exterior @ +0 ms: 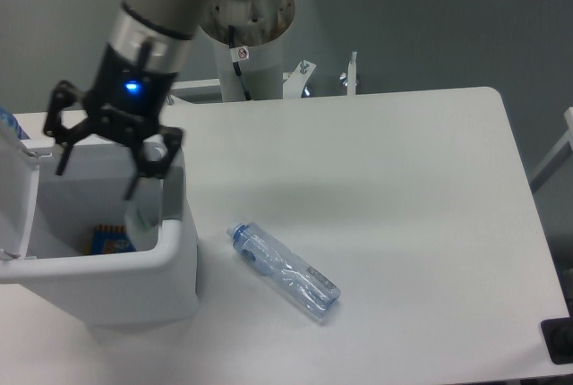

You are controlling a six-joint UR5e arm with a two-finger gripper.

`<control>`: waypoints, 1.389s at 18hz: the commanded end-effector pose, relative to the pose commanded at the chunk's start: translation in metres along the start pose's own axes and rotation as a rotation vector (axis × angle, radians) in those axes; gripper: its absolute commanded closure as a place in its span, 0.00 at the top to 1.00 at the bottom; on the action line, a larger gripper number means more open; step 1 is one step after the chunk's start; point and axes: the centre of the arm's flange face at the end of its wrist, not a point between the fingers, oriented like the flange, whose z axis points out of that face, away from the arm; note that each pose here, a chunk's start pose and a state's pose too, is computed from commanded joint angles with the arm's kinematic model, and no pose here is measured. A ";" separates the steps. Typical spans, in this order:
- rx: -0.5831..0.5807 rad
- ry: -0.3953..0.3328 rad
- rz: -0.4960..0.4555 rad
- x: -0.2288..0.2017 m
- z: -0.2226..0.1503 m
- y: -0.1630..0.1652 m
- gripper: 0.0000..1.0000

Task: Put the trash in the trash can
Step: 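Raise the open gripper out of the bin and move away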

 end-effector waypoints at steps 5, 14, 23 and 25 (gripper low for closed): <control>0.064 -0.088 -0.105 -0.078 -0.041 -0.010 1.00; 0.001 -0.362 -0.144 -0.155 -0.048 0.000 1.00; -0.056 -0.423 -0.172 -0.205 -0.003 -0.001 1.00; -0.082 -0.429 -0.186 -0.216 0.009 0.004 1.00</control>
